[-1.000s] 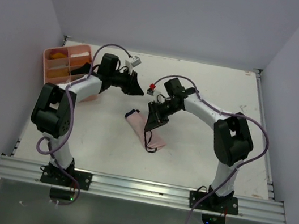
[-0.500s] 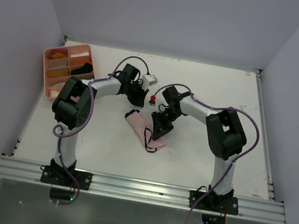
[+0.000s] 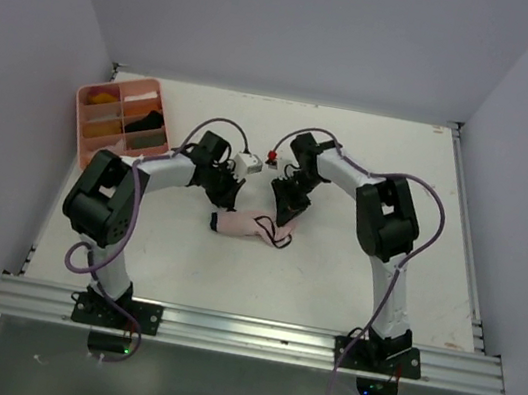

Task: Roll the underwear
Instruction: Fold the underwear

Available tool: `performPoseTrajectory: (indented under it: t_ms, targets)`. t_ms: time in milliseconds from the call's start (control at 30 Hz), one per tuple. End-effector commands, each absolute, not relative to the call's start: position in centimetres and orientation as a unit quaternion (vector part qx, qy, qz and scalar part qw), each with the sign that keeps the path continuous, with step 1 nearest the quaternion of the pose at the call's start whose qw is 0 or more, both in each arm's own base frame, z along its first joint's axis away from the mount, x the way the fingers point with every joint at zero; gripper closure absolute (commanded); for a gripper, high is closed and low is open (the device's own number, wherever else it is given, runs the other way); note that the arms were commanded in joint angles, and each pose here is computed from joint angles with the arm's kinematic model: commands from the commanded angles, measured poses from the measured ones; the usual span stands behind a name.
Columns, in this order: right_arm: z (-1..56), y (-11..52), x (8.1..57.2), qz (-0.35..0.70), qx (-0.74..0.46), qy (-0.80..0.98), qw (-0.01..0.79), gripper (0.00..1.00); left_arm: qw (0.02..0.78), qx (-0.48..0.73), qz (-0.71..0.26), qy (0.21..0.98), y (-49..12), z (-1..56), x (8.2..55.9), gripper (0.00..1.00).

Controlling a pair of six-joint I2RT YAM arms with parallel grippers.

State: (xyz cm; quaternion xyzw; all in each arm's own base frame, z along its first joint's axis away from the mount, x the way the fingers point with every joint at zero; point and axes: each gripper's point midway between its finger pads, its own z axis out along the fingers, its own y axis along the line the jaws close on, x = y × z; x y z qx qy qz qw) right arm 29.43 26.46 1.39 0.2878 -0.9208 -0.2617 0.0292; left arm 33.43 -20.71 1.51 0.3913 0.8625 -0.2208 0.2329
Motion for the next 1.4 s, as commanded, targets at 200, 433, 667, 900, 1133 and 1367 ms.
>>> performPoseTrajectory:
  t_ms: [200,433,667,900,1133,1367]
  targets:
    - [6.9,28.3,42.7,-0.206,0.407,-0.873,-0.171,0.81,0.186,0.350,-0.248,0.884,-19.4,1.4,28.2,0.94]
    - [12.8,26.4,39.0,-0.239,0.366,-0.880,-0.187,0.70,0.258,0.339,-0.215,0.879,-19.4,4.1,32.8,0.90]
    - [9.2,22.4,34.4,-0.245,0.275,-0.922,-0.118,0.84,0.239,0.343,-0.243,0.875,-21.1,2.3,32.4,0.93]
    - [3.4,21.8,32.2,-0.239,0.228,-0.943,-0.047,0.89,0.212,0.351,-0.251,0.877,-21.5,0.8,30.0,0.96]
    - [0.2,22.3,35.0,-0.224,0.223,-0.947,-0.049,0.89,0.179,0.374,-0.275,0.867,-22.4,0.0,26.2,0.97]
    - [2.1,24.3,39.6,-0.237,0.234,-0.938,-0.099,0.88,0.160,0.380,-0.319,0.854,-23.7,0.5,23.9,0.94]
